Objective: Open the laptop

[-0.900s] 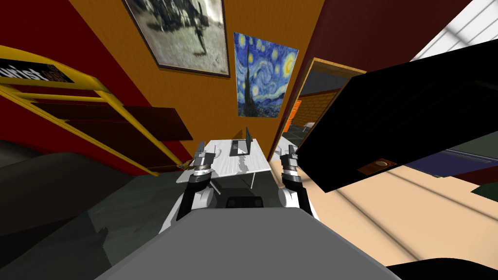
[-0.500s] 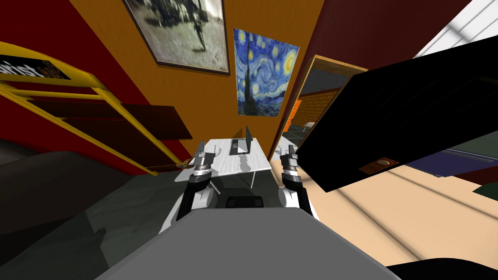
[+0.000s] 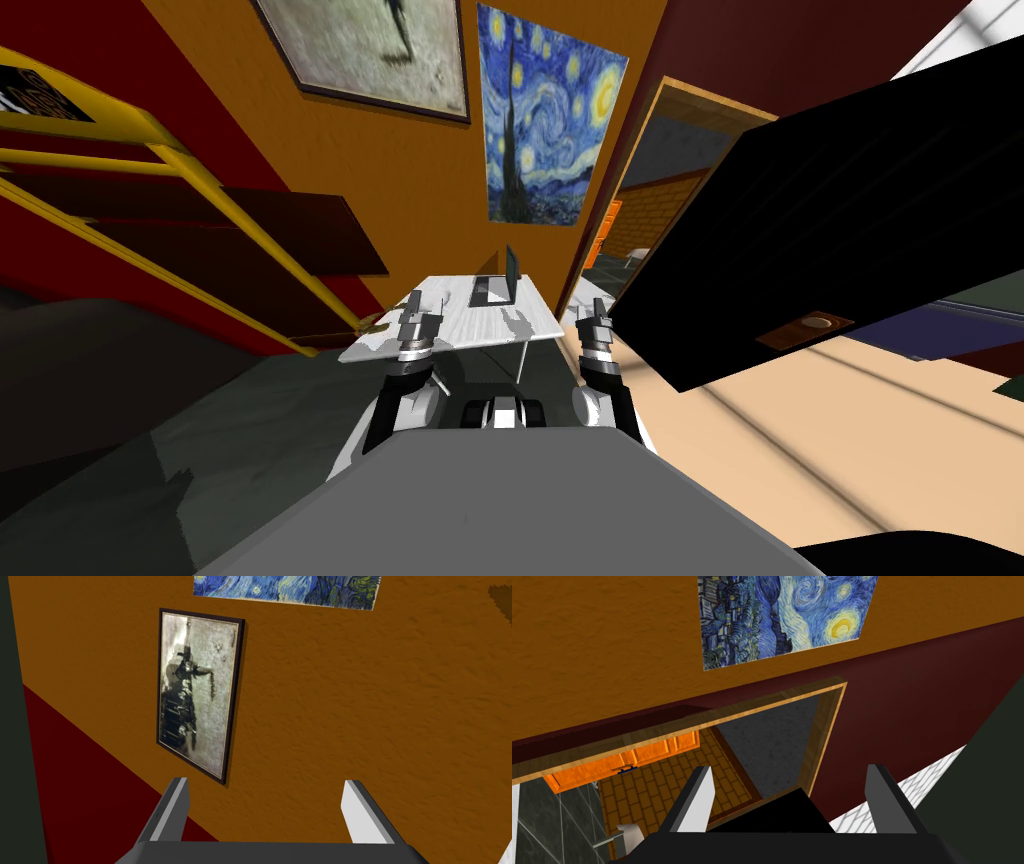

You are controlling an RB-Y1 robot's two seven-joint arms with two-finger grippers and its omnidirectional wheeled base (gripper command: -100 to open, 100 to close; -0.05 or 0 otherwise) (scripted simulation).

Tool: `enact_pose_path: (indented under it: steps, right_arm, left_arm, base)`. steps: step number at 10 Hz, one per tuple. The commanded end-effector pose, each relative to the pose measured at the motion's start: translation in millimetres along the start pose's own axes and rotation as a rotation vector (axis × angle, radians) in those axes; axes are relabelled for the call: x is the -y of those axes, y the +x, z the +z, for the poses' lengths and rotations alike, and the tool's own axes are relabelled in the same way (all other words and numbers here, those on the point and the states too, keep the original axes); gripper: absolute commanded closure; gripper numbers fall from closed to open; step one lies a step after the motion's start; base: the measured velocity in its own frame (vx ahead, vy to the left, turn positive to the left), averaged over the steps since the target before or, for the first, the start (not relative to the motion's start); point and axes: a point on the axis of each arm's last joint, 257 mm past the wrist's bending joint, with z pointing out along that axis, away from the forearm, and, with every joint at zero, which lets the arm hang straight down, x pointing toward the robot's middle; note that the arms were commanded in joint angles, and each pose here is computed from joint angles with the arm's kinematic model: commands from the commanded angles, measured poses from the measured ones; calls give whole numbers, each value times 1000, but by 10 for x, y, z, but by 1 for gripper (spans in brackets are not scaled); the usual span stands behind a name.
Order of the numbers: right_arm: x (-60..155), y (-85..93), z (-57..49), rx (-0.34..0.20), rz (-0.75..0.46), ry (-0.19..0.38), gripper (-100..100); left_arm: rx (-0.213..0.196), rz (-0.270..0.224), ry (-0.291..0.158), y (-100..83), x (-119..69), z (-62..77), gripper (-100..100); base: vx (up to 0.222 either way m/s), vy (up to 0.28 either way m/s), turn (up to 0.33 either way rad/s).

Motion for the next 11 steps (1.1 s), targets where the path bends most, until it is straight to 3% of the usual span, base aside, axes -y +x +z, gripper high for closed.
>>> enact_pose_path:
  steps: [1,5,11]
  right_arm:
    - [0,0,0,0,0,0,0]
    - [3,0,-1,0,0,1,0]
    - [3,0,-1,0,0,1,0]
  left_arm:
    - [-34,6,-27,11,-81,25,-100]
    - [-68,-1,-105,-35,-324,132,-100]
    - [-60,-30,-209,-156,-643,303,-100]
  base:
    - [4,-19,57]
    - [-12,-35,63]
    - [-16,-30,74]
